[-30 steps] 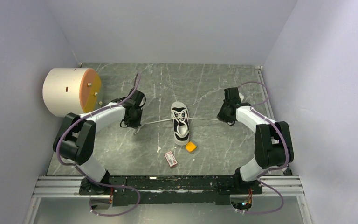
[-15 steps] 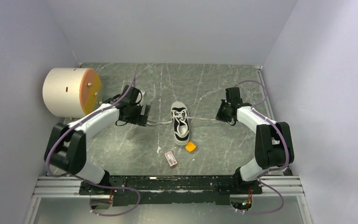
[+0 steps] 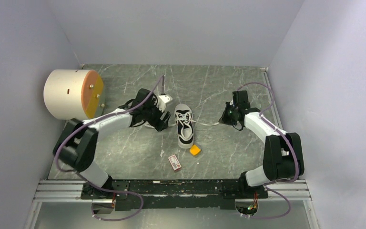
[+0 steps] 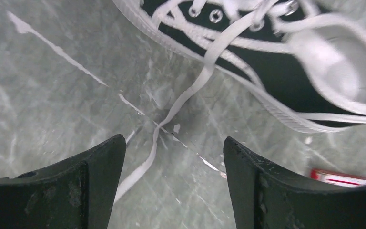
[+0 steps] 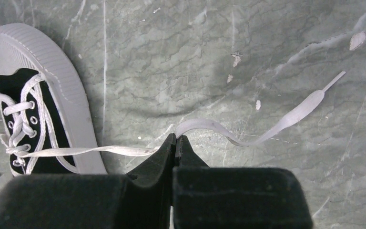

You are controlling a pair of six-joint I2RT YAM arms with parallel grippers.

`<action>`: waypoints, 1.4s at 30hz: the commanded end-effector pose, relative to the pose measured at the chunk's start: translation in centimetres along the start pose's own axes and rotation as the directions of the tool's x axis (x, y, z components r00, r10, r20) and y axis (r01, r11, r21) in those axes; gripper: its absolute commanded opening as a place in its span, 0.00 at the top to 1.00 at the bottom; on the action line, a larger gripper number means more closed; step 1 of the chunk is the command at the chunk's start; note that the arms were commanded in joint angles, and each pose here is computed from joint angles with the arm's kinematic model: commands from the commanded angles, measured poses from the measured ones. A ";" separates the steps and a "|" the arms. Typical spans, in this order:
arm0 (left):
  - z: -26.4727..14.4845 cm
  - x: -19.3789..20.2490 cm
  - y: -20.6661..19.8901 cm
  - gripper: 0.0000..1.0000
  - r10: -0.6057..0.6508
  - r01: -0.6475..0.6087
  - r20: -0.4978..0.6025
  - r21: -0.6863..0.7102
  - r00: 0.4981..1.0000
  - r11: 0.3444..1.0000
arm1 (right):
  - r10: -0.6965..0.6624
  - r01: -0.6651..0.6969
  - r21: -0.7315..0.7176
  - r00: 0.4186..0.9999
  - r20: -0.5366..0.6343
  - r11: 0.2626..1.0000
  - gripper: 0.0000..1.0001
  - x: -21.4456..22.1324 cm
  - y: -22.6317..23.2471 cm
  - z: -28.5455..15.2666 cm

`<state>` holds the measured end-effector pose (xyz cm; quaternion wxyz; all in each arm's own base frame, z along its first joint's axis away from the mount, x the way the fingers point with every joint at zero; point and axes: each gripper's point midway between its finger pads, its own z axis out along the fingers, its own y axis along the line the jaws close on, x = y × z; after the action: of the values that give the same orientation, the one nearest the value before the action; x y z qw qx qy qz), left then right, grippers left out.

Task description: Tie the shoes

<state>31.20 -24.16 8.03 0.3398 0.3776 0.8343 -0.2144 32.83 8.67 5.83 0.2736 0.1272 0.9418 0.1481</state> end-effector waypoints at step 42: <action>3.6 -0.8 -2.3 0.95 0.045 -0.047 0.043 0.033 0.998 0.998 | 0.262 -0.229 0.280 0.961 -0.086 0.932 0.34 1.9 -3.2 -3.3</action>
<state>31.38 -27.78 5.80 0.3515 0.4047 0.8155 -0.2180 27.53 8.03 5.02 0.1496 0.2098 0.9593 0.1154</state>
